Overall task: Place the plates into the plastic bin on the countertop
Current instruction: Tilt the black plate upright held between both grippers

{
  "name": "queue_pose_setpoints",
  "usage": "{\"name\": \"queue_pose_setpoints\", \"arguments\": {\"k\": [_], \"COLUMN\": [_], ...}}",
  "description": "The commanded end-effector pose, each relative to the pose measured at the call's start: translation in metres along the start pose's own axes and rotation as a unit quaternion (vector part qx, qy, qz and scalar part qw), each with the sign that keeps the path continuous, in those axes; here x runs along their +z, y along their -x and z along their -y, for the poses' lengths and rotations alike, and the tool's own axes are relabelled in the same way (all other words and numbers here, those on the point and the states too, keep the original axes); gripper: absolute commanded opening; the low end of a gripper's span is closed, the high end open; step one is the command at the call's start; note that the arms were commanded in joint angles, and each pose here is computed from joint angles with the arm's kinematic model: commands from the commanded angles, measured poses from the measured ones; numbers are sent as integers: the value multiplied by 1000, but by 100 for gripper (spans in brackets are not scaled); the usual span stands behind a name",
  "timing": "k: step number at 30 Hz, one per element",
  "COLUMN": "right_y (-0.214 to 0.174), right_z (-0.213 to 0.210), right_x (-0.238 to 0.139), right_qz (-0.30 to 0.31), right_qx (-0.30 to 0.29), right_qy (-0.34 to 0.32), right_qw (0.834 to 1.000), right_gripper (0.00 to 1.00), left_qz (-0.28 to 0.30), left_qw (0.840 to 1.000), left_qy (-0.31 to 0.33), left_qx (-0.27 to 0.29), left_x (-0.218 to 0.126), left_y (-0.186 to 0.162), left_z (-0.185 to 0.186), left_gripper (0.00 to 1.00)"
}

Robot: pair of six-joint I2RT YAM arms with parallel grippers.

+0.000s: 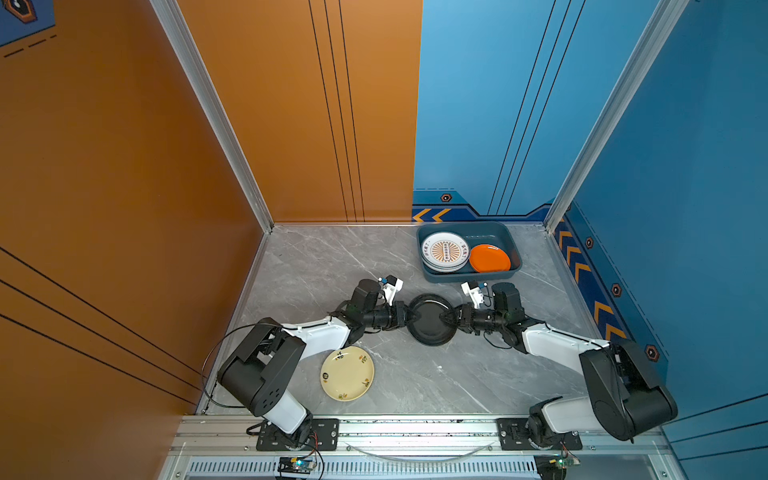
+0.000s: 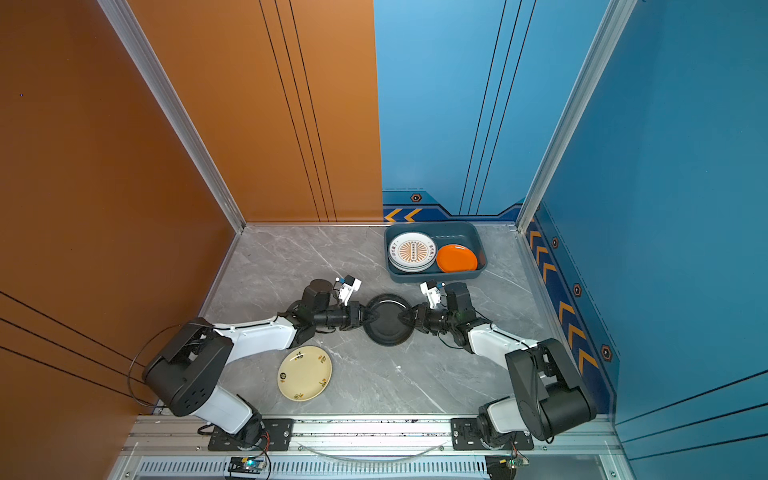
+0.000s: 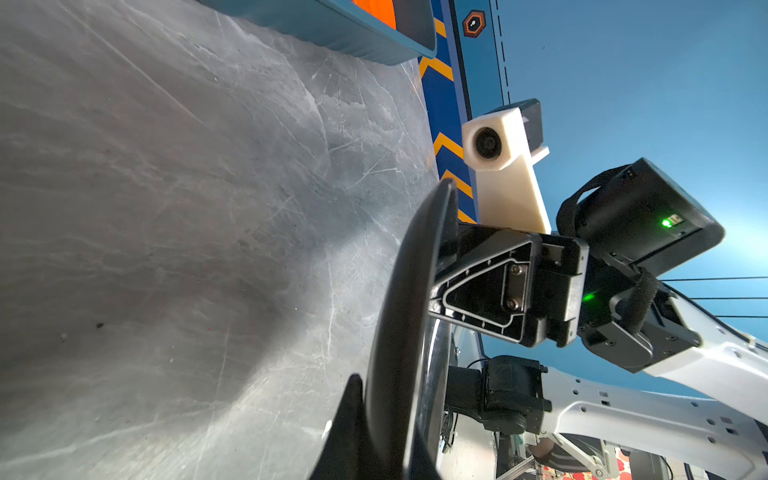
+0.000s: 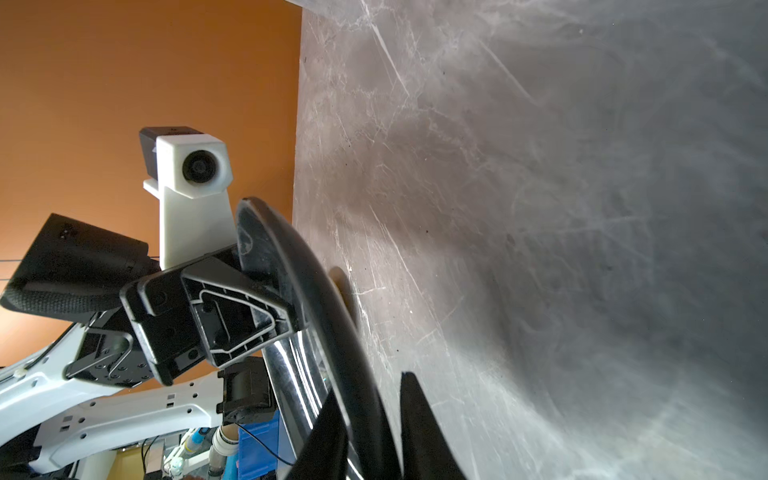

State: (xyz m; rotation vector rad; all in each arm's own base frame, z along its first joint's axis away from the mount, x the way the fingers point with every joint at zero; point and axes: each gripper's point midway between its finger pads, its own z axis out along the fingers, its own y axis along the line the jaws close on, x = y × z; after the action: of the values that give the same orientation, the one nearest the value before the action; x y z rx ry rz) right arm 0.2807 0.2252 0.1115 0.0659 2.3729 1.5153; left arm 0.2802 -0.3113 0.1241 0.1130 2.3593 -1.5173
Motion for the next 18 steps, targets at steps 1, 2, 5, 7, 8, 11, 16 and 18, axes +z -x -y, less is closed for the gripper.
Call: {"name": "queue_pose_setpoints", "arguments": {"k": [1,2,5,7,8,11,16,18], "right_y": [0,0,0,2,3,9,20,25], "right_z": [-35,-35,-38,-40,-39,-37,-25,-22], "right_x": [6,6,5,4,3,-3,-16,-23], "right_qz": [-14,-14,-13,-11,-9,1,15,21], "right_qx": [-25,-24,-26,-27,-25,-20,-14,-15], "right_qy": [68,70,76,77,76,68,29,13], "right_qw": [997,997,997,997,997,997,999,1000], "right_gripper": [18,16,10,6,5,2,0,0], "left_qz": [-19,-19,-19,-19,-19,-16,-11,-10], "left_qw": [999,999,999,999,999,999,999,999], "left_qy": [-25,-25,-25,-26,-25,-23,-8,-1], "left_qx": [33,33,33,33,33,32,32,36], "left_x": [9,9,10,10,11,10,6,4], "left_y": [-4,-4,-4,-3,-3,-2,-2,-2], "left_z": [19,19,19,19,19,18,13,13], "left_gripper": [11,11,12,15,18,34,56,61]}}
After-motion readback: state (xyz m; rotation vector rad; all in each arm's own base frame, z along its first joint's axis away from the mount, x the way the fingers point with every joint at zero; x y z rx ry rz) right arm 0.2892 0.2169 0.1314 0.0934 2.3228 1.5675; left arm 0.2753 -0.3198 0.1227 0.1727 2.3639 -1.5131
